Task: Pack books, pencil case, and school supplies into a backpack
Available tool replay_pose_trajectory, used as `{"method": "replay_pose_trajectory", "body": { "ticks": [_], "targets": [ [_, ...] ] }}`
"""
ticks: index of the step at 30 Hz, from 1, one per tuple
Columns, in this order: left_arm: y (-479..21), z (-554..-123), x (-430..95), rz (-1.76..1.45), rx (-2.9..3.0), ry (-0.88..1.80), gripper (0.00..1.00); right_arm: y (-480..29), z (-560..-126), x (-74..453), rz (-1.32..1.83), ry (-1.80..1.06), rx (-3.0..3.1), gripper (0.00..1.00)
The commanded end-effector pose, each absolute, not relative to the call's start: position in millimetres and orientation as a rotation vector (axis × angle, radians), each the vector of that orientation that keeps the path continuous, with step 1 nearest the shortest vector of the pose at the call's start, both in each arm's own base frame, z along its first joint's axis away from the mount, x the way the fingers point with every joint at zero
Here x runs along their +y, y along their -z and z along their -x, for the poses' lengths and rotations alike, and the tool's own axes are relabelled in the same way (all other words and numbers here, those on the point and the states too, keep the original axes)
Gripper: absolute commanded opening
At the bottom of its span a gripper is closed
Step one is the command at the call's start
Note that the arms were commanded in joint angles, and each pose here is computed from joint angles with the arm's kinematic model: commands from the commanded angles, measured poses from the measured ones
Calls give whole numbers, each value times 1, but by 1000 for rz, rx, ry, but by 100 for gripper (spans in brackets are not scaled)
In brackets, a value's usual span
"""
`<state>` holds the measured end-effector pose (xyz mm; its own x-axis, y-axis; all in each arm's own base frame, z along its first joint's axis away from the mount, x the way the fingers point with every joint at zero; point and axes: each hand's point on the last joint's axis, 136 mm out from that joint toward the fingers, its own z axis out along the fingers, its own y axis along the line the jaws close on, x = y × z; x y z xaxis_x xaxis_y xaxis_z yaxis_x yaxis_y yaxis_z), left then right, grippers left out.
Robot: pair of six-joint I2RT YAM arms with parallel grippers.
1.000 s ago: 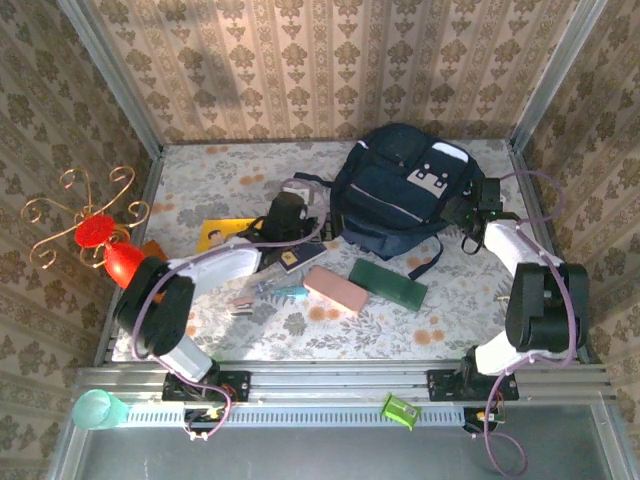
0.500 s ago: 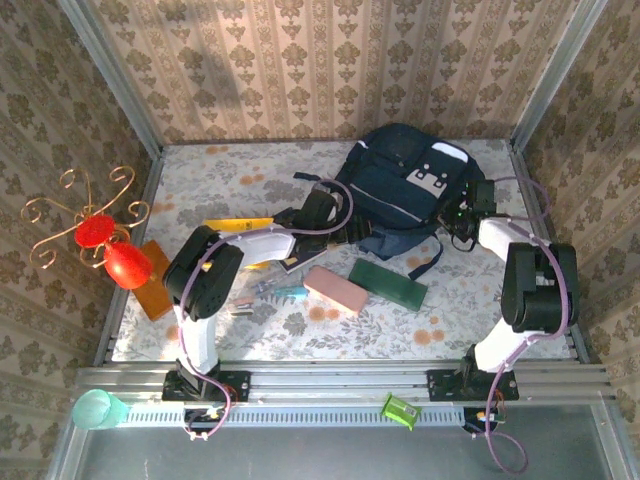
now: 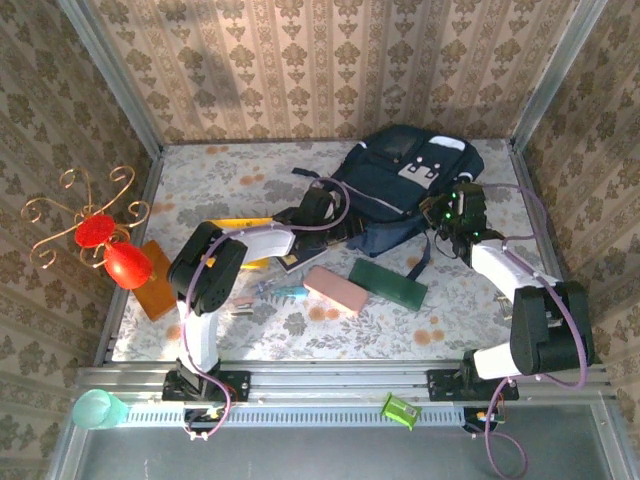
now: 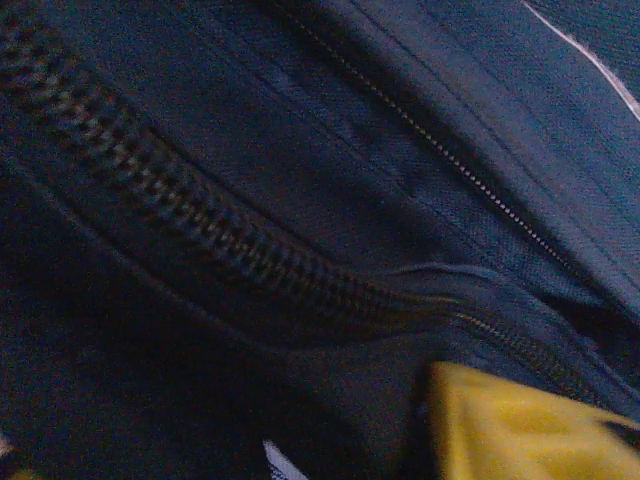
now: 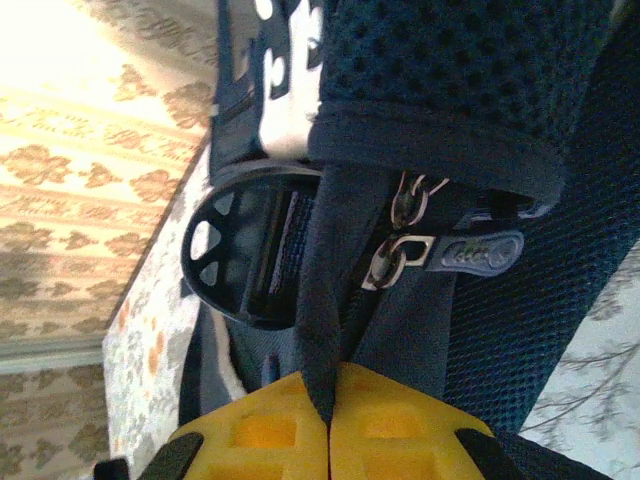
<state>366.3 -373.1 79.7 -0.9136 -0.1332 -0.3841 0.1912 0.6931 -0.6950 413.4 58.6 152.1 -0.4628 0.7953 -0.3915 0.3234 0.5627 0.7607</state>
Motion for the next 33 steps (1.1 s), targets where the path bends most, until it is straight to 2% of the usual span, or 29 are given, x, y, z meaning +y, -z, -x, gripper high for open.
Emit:
{"method": "replay_pose_trajectory", "body": {
  "ticks": [1,4,8,12,15,20,26,31,33],
  "targets": [
    [-148,-372,-371,-216,2314,1236,24,-174,-405,87,-728,-890,2075,11],
    [-176,-367,-350,-311,2271,1208,11,-154,-389,74,-655,-771,2230,17],
    [-212,-357,-334,-413,2206,1263,0,-131,-370,49,-692,-785,2329,36],
    [-239,-353,-331,-428,2153,1367,0,-124,-358,33,-772,-798,2321,66],
    [-248,-353,-331,-425,2142,1373,0,-124,-354,36,-778,-828,2320,79],
    [-254,-353,-327,-420,2139,1360,0,-116,-358,17,-943,-835,2221,88],
    [-249,-358,-320,-389,2140,1382,0,-112,-381,11,-1123,-1005,2013,91],
    [-242,-363,-314,-359,2145,1412,0,-104,-409,6,-1150,-1034,1957,89],
    [-238,-364,-312,-354,2153,1409,0,-100,-420,4,-1164,-1044,1947,81]
  ]
}}
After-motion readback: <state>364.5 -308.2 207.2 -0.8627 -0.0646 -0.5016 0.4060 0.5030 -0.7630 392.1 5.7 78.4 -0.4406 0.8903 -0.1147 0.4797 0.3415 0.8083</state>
